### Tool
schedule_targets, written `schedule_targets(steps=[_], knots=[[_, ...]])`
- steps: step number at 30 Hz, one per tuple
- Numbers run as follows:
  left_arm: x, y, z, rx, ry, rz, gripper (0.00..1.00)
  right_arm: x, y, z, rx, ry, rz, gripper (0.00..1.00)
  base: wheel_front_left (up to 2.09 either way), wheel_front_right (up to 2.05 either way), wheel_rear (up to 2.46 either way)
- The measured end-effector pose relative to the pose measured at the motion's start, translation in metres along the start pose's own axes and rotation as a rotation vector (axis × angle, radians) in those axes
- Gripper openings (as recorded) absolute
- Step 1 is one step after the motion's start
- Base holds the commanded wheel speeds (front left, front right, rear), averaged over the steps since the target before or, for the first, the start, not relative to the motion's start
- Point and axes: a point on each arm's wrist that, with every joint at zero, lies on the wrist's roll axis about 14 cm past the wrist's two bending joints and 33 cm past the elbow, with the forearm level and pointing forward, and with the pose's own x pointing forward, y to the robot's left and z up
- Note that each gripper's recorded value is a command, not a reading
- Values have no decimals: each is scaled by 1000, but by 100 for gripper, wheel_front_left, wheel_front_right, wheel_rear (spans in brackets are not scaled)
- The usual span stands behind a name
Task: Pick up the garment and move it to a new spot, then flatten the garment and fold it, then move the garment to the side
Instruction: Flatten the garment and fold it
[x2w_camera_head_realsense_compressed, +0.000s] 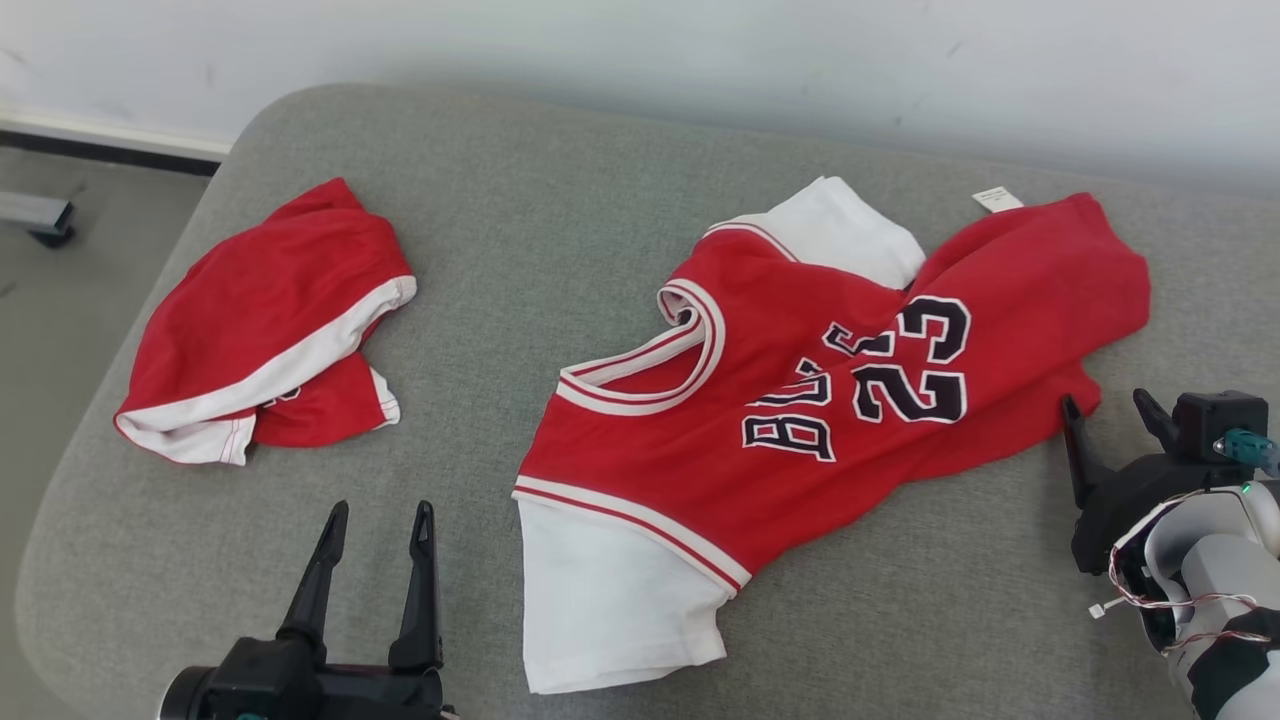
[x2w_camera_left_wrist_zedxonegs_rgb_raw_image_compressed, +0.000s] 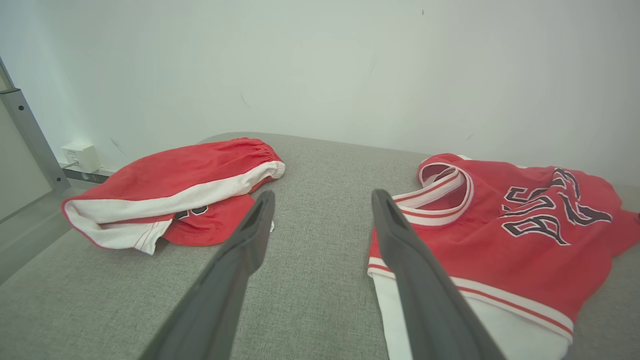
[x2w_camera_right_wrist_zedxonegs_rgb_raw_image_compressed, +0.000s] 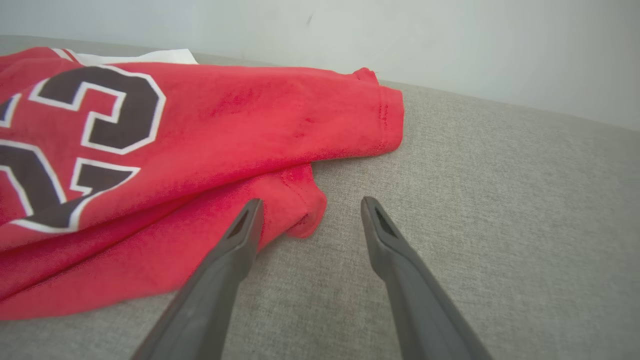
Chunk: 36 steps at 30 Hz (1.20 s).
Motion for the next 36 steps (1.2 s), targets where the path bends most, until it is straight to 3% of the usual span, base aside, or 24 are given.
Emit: schedule_targets(steps=[3, 4, 5, 6, 7, 8, 19, 30, 36], knots=[[1, 2, -1, 4, 4, 6, 100, 7, 5, -7, 12, 24, 5, 100, 0, 0, 0], [2, 3, -1, 6, 5, 10, 100, 9, 7, -10, 20, 33, 8, 50, 0, 0, 0], [1, 5, -2, 8, 8, 14, 100, 11, 10, -13, 27, 41, 10, 35, 0, 0, 0], [1, 6, -3, 9, 11, 18, 100, 13, 12, -14, 34, 47, 12, 35, 0, 0, 0], [0, 7, -4, 10, 15, 22, 100, 15, 14, -16, 41, 56, 12, 5, 0, 0, 0], [0, 8, -4, 11, 17, 24, 100, 16, 16, -19, 46, 65, 14, 0, 0, 0, 0], [-17, 16, -5, 11, 21, 52, 100, -2, 33, 1, 37, -47, 53, 0, 0, 0, 0], [-26, -7, -3, -20, 5, -18, 100, -80, 13, 9, 66, -177, -6, 0, 0, 0, 0], [-23, -25, 3, -28, -17, -77, 100, -139, 1, 1, 99, -173, -88, 0, 0, 0, 0]])
